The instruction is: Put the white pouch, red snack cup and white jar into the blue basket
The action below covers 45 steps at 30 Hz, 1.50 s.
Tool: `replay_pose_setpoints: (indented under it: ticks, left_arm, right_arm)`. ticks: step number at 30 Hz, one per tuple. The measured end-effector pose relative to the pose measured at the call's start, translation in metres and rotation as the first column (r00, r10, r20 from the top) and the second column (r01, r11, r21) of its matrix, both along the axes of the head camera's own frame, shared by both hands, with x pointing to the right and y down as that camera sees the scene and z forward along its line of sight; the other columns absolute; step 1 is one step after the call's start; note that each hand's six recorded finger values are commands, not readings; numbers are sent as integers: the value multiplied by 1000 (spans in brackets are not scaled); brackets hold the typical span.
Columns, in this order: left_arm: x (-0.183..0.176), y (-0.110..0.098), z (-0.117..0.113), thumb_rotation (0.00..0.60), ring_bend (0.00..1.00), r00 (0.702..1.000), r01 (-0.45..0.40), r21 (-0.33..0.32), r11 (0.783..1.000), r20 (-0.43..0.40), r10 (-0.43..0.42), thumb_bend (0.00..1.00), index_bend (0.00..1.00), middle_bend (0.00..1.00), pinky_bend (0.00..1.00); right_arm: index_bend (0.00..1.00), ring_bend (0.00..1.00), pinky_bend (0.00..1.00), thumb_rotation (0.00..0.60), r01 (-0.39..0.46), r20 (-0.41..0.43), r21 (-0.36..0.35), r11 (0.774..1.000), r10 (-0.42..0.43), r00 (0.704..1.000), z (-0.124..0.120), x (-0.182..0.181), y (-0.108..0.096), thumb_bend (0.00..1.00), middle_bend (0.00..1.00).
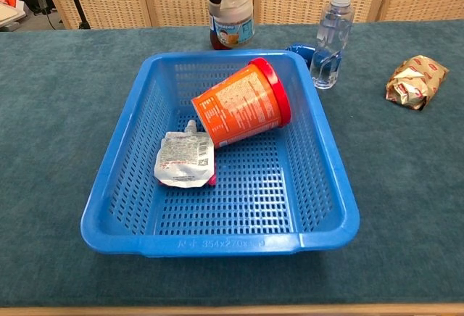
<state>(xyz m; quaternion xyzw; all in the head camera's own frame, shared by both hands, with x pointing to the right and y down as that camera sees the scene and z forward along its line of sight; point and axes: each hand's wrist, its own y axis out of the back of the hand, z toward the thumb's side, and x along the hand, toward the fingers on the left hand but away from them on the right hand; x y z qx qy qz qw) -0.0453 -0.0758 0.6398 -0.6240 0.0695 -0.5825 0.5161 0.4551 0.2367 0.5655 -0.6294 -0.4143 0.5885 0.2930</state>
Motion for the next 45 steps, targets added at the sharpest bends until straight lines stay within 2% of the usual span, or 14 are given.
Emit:
replay_pose_setpoints:
  ticks: [10,14,19,30,43,45]
  left_arm:
    - [-12,43,-83,600,166,988,-80,11,997,-128,81,357,396,117,237]
    - [-20,62,-108,600,166,979,-108,17,994,-171,109,356,396,117,237]
    - [-35,85,-127,600,166,970,-146,20,989,-193,147,356,396,118,237]
    - [-81,118,-127,600,165,975,-161,-25,987,-160,155,356,396,118,237]
    - [-93,160,-119,600,165,962,-236,-101,966,-166,218,348,396,118,237]
    - [-96,165,-118,600,163,960,-249,-104,963,-159,231,332,373,94,237]
  right_arm:
    - [142,0,0,600,12,-12,1,1000,-12,1000,1,-2,0,156,0]
    - [142,0,0,600,10,-13,1,1000,-10,1000,1,-1,0,156,0]
    - [142,0,0,600,10,-13,2,1000,-10,1000,1,-1,0,156,0]
    - [142,0,0,600,14,-10,-1,1000,-14,1000,1,-2,0,156,0]
    - [142,0,0,600,14,-9,-2,1000,-14,1000,2,-3,0,156,0]
    - [142,0,0,600,14,-8,-2,1000,-14,1000,2,-3,0,156,0]
